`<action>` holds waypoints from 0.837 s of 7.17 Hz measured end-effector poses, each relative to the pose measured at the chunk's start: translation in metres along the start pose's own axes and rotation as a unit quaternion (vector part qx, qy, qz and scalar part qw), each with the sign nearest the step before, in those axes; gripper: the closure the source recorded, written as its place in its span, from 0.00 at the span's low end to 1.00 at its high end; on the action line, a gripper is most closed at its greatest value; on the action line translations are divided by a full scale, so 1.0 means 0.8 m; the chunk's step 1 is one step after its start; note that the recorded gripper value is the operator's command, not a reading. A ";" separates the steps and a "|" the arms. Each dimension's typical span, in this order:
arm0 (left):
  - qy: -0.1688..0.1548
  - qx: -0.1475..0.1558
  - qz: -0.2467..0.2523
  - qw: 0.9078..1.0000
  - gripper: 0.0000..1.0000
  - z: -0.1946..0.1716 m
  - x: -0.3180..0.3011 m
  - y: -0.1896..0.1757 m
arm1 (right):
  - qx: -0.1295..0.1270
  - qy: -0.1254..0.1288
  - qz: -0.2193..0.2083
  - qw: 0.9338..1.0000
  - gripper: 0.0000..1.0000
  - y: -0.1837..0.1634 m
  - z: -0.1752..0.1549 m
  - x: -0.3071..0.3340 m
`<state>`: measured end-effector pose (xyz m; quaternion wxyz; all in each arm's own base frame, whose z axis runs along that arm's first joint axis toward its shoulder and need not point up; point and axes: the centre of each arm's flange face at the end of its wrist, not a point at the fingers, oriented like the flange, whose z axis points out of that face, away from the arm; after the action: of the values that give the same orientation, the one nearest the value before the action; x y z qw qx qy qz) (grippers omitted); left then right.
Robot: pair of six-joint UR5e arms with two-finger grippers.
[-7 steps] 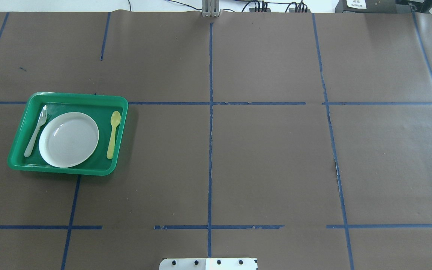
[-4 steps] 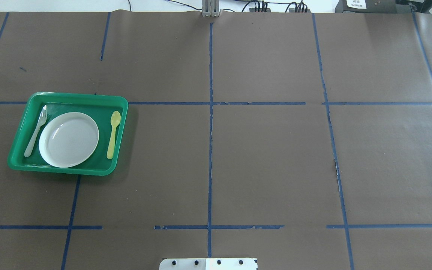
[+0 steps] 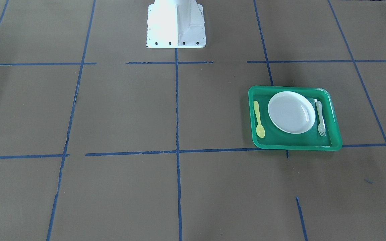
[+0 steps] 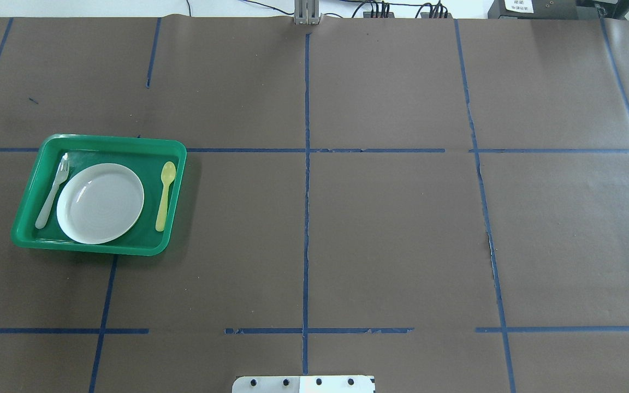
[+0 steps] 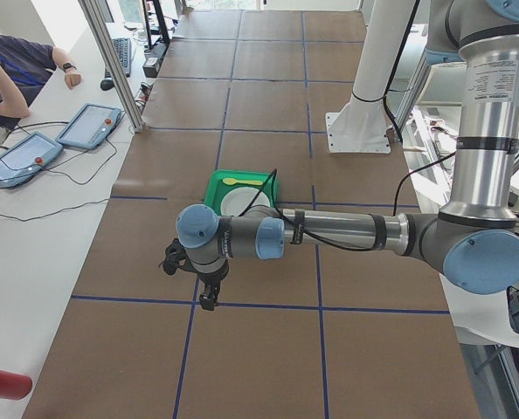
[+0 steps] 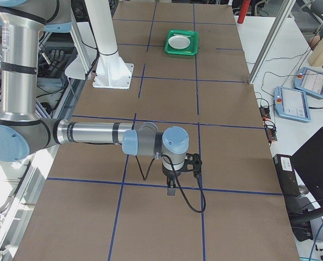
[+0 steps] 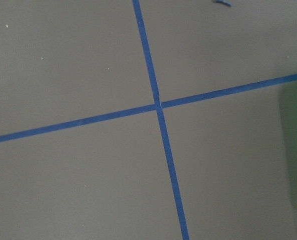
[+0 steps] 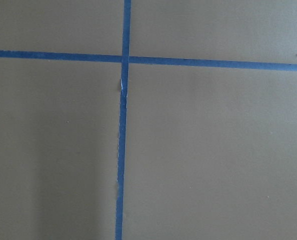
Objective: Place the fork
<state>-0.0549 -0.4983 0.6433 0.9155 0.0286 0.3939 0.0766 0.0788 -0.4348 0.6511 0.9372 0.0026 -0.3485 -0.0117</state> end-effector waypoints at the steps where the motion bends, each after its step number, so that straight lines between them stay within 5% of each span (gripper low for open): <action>1: 0.002 -0.002 -0.005 1.000 0.00 0.001 -0.002 0.004 | 0.000 0.000 0.000 1.000 0.00 0.000 0.000 0.000; 6: -0.002 0.007 -0.021 1.000 0.00 -0.012 -0.014 0.012 | 0.000 0.000 0.000 1.000 0.00 0.000 0.000 0.000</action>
<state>-0.0705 -0.4905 0.6455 0.9175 0.0267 0.3930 0.0551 0.0788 -0.4348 0.6511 0.9372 0.0026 -0.3485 -0.0116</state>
